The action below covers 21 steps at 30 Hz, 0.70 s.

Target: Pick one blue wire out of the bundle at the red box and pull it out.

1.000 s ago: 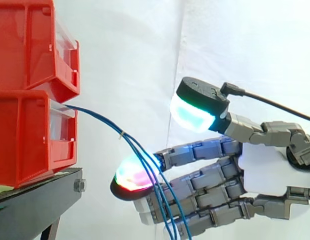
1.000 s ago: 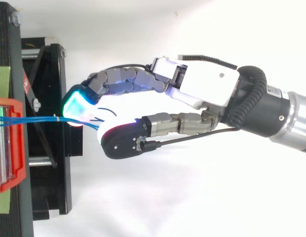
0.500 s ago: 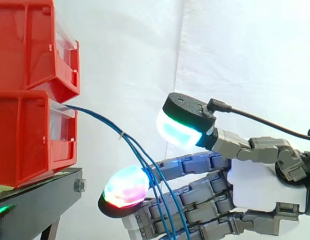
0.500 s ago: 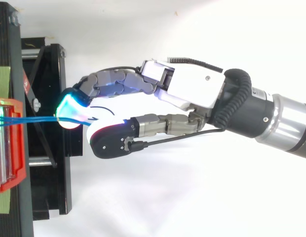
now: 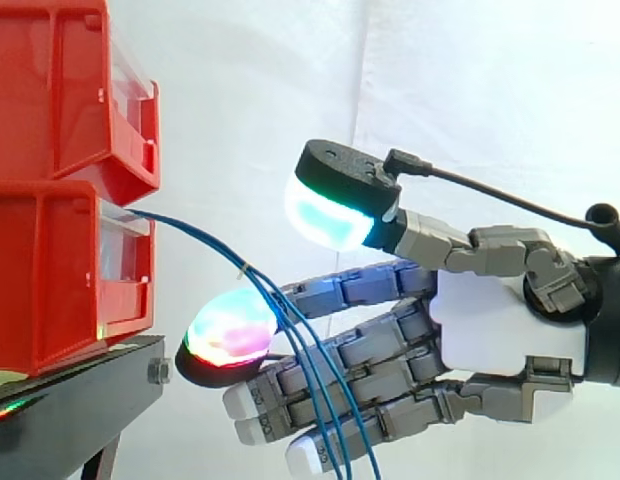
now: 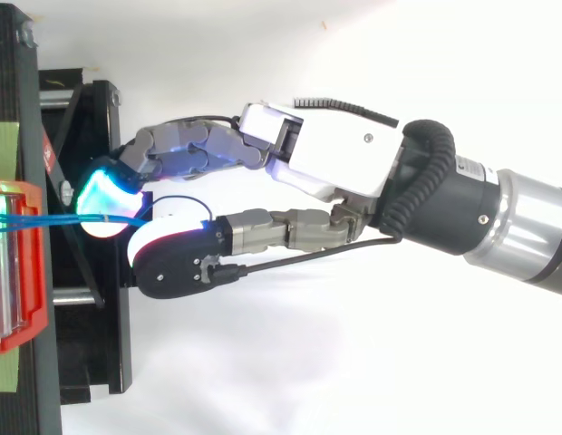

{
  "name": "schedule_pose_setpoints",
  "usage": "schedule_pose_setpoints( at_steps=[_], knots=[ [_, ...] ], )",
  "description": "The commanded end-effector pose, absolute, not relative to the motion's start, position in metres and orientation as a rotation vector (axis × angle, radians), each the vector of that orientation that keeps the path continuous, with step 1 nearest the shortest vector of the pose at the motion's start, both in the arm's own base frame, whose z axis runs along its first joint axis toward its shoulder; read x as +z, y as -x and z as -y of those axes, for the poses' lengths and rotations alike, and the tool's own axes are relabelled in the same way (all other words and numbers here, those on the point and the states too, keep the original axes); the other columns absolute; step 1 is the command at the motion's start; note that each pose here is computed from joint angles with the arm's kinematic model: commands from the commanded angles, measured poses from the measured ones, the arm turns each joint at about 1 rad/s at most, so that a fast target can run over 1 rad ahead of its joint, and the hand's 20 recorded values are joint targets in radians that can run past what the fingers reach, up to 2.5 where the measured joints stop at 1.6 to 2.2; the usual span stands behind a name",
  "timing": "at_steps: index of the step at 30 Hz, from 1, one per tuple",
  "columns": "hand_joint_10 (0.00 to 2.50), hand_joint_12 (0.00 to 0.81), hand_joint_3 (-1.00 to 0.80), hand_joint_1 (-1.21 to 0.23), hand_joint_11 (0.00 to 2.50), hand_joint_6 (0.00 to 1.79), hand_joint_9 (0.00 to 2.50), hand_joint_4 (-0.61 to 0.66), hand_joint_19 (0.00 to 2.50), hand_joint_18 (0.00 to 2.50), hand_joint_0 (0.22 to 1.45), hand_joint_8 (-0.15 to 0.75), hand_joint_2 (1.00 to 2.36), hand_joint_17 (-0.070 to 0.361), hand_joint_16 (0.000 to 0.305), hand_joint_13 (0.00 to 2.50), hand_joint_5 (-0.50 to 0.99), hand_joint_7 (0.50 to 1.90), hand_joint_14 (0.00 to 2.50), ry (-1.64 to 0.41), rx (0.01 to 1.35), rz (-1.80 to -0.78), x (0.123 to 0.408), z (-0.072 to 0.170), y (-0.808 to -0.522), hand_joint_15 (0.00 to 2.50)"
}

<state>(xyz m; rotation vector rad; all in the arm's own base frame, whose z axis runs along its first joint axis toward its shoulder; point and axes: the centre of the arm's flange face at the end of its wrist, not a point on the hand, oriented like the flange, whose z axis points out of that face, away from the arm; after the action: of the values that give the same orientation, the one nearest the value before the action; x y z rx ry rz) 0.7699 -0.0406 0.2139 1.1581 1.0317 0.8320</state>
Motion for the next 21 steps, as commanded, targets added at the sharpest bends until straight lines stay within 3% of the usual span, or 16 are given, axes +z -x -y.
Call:
schedule_pose_setpoints(
  at_steps=[1, 21],
  knots=[
    [0.00, 0.448, -0.47, -0.49, 0.14, 0.50, 0.61, 0.39, 0.37, 0.49, 0.51, 0.362, 1.00, 0.140, 0.062, 0.39, -0.17, 0.88, 0.00, -1.157, 0.833, -1.030, 0.2151, 0.0413, -0.7705, 0.08],
    [0.00, 0.438, -0.44, -0.54, 0.16, 0.50, 0.62, 0.41, 0.38, 0.52, 0.54, 0.358, 1.01, 0.135, 0.060, 0.40, -0.14, 1.03, 0.00, -1.127, 0.832, -1.004, 0.2182, 0.0403, -0.7776, 0.09]
  ],
)
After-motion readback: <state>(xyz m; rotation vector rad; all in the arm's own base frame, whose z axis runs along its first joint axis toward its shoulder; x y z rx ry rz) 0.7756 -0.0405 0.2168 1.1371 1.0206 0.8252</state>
